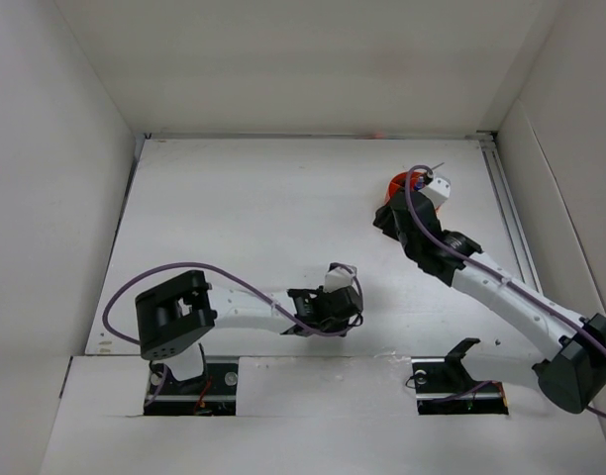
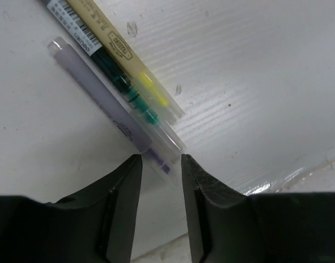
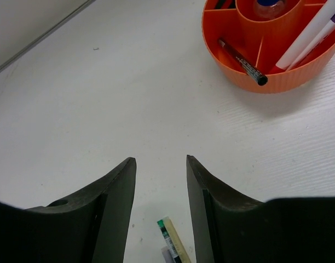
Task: Sort the stationery into containers
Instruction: Pick up the pen from the center of the board.
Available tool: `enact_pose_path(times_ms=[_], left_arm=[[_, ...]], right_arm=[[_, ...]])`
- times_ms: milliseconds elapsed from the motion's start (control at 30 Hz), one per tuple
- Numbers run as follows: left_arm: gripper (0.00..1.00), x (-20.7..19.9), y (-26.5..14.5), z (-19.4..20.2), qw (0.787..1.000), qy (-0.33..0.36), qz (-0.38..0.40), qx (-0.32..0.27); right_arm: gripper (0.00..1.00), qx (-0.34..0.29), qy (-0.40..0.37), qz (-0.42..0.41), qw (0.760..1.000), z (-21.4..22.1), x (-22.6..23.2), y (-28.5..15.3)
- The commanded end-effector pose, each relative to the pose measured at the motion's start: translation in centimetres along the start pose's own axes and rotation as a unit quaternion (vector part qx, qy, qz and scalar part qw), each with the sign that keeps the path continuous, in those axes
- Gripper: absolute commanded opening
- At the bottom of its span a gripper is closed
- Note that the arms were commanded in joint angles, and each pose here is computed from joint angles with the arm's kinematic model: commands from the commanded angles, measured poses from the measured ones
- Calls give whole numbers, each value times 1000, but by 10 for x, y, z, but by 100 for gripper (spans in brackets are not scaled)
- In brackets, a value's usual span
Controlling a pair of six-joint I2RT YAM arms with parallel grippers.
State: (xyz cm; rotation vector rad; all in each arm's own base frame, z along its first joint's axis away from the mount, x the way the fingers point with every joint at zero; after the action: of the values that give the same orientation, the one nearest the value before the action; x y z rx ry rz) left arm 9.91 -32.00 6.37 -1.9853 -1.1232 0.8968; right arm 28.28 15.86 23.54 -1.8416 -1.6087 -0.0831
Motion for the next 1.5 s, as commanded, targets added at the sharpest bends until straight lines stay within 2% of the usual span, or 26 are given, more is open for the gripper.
enact_pose_path(times_ms=[0, 133, 367, 467, 533, 567, 667, 767, 833, 967, 1067, 1167, 1200, 1333, 1400, 1433, 1467], left_arm=[[31, 15, 5, 12, 998, 26, -62, 16], [21, 23, 8, 18, 995, 32, -88, 30], [21, 42, 3, 29, 991, 38, -124, 45], [21, 55, 0, 37, 987, 42, -143, 54], [17, 60, -2, 39, 987, 37, -148, 51], [11, 61, -3, 40, 987, 31, -148, 50], [2, 60, -11, 33, 990, 18, -135, 26], [0, 50, -18, 21, 995, 5, -101, -1], [0, 46, -24, 13, 996, -3, -89, -18], [0, 36, -35, -4, 997, -12, -56, -56], [0, 33, -45, -15, 996, -10, -43, -81], [0, 27, -56, -29, 994, -6, -24, -111], [0, 27, -58, -31, 993, -2, -21, -114], [0, 25, -74, -43, 989, -9, 3, -149], [0, 26, -83, -47, 986, -10, 21, -167], [0, 26, -86, -48, 984, -14, 28, -173], [0, 28, -88, -47, 984, -15, 31, -175]], right_arm=[[48, -15, 17, -29, 999, -12, 5, -8], [49, -22, 27, -32, 999, -19, 2, -9], [49, -16, 29, -36, 999, -18, 2, -9], [52, -16, 31, -42, 999, -20, 3, -11], [56, -11, 30, -46, 998, -18, 4, -12], [58, -16, 35, -46, 998, -22, 4, -11], [62, -12, 29, -27, 999, -19, -6, 0], [62, -1, 45, 6, 999, -13, -20, 17], [57, 7, 72, 41, 997, -3, -40, 29], [32, 33, 123, 78, 989, 31, -77, 44], [32, 34, 165, 105, 980, 44, -105, 47], [40, 27, 197, 128, 972, 39, -124, 50], [50, 32, 204, 126, 970, 38, -126, 51], [47, 73, 262, 136, 953, 43, -141, 54], [47, 86, 275, 170, 942, 55, -159, 57], [41, 89, 282, 169, 940, 54, -161, 57], [41, 97, 294, 177, 934, 54, -166, 58]])
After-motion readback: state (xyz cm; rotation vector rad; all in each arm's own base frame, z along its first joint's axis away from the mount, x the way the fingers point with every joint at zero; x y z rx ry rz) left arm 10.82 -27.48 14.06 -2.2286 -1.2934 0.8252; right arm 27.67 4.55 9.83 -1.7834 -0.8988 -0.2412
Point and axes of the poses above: each gripper's point midway between its finger pads, its own y axis out along the fingers, its own x axis along the line the jaws close on, z = x × y, the point moved 5 cm from there along -y, back along the fingers, and after that the axes turned 1 degree about y, right-handed, at the moved point
